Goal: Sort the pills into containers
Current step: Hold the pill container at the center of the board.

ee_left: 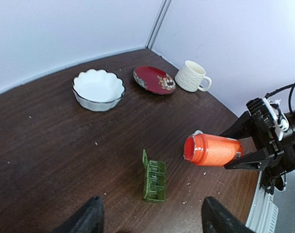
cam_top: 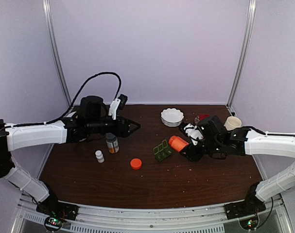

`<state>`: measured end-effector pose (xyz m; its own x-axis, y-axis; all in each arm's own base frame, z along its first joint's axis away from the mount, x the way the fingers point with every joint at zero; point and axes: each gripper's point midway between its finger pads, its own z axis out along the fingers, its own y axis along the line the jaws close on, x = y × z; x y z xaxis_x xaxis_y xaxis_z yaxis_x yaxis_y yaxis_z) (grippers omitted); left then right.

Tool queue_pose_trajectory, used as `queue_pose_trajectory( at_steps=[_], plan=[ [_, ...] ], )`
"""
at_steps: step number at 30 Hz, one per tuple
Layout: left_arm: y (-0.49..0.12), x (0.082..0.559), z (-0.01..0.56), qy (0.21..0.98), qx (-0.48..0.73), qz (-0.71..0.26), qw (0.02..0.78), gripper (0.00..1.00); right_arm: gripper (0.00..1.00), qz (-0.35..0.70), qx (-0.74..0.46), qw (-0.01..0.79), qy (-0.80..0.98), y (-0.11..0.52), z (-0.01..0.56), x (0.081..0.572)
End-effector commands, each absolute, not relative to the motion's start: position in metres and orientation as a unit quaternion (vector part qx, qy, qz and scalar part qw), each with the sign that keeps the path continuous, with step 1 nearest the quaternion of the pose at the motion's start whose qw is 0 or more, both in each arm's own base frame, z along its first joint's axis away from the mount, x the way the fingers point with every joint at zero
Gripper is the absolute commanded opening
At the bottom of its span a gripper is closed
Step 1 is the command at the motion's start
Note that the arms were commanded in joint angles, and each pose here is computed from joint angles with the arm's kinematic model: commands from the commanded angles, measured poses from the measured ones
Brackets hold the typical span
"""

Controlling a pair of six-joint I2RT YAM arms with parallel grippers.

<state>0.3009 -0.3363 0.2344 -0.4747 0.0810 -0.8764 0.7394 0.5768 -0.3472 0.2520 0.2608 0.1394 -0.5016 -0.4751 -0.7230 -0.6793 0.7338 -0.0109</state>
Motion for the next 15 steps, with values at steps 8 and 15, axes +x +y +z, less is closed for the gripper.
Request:
queue_pose_trajectory(
  at_steps=[8, 15],
  plan=[
    [-0.391, 0.308, 0.162, 0.776, 0.351, -0.379, 0.361, 0.67, 0.06, 0.172, -0.317, 0.308, 0.881, 0.269, 0.121, 0.262],
    [-0.428, 0.3, 0.122, 0.793, 0.399, -0.334, 0.317, 0.68, 0.05, 0.181, -0.32, 0.294, 0.882, 0.272, 0.107, 0.264]
  ],
)
